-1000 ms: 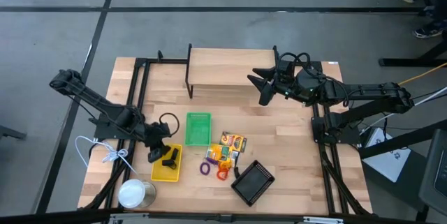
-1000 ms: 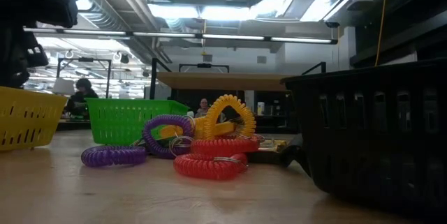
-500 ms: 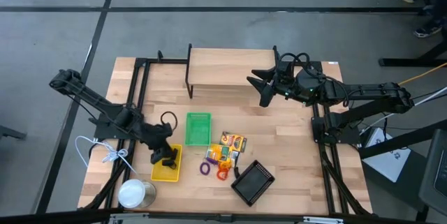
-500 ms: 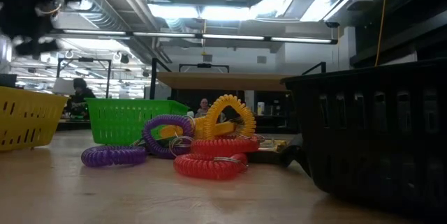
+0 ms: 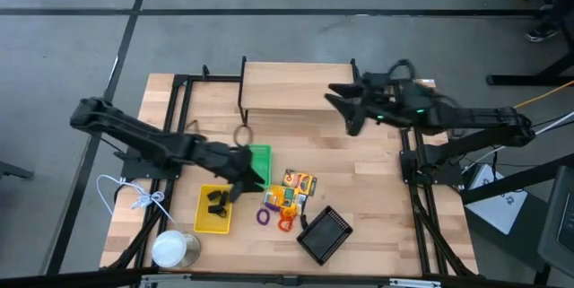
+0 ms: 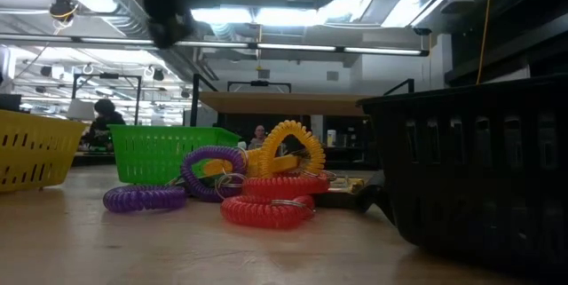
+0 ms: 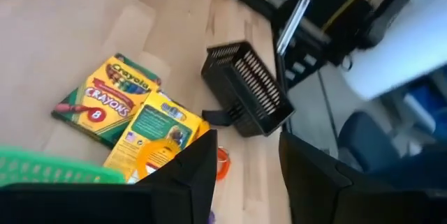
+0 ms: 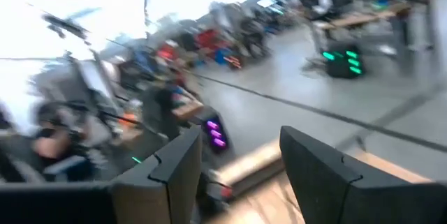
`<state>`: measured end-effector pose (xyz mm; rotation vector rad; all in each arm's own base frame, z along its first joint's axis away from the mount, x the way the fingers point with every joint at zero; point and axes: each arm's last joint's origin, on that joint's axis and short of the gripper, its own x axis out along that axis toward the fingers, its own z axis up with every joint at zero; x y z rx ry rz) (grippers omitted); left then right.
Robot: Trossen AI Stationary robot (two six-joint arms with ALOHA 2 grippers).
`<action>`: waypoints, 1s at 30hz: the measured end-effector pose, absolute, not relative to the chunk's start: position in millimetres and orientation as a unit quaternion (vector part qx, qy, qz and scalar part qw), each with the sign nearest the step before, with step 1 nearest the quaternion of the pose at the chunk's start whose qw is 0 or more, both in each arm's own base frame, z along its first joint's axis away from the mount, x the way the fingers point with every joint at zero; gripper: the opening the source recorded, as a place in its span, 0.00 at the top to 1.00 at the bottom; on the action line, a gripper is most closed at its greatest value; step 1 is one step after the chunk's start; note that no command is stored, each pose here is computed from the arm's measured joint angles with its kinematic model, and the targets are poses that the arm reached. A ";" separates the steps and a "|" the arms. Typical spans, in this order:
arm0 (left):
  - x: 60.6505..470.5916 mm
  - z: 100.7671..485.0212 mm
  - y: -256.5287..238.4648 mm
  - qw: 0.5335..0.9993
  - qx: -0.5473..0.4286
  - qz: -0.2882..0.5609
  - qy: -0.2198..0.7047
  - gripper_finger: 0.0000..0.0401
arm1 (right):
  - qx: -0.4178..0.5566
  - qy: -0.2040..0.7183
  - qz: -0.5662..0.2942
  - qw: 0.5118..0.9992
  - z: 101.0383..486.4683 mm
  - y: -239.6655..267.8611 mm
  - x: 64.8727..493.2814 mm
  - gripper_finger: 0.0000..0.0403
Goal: Pick & Place Office Desk Supplies
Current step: Put the black rubber band into the yellow basket
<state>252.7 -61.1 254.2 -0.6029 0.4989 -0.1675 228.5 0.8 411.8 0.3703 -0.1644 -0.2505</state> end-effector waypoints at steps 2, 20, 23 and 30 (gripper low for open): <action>271.0 253.3 -61.1 0.921 -0.282 -0.096 0.250 0.63 | 0.185 -0.097 -0.095 0.973 421.6 1.5 211.5 0.51; 400.4 219.1 -31.4 0.890 -0.244 -0.221 0.315 0.63 | 0.117 -0.162 0.226 0.953 448.2 13.5 54.5 0.51; 419.5 218.8 -29.0 0.893 -0.239 -0.223 0.309 0.64 | 0.104 -0.168 0.180 0.964 433.9 9.6 32.9 0.51; 453.3 217.4 -40.5 0.893 -0.193 -0.241 0.326 0.66 | 0.119 -0.119 0.137 0.976 379.3 8.4 46.2 0.51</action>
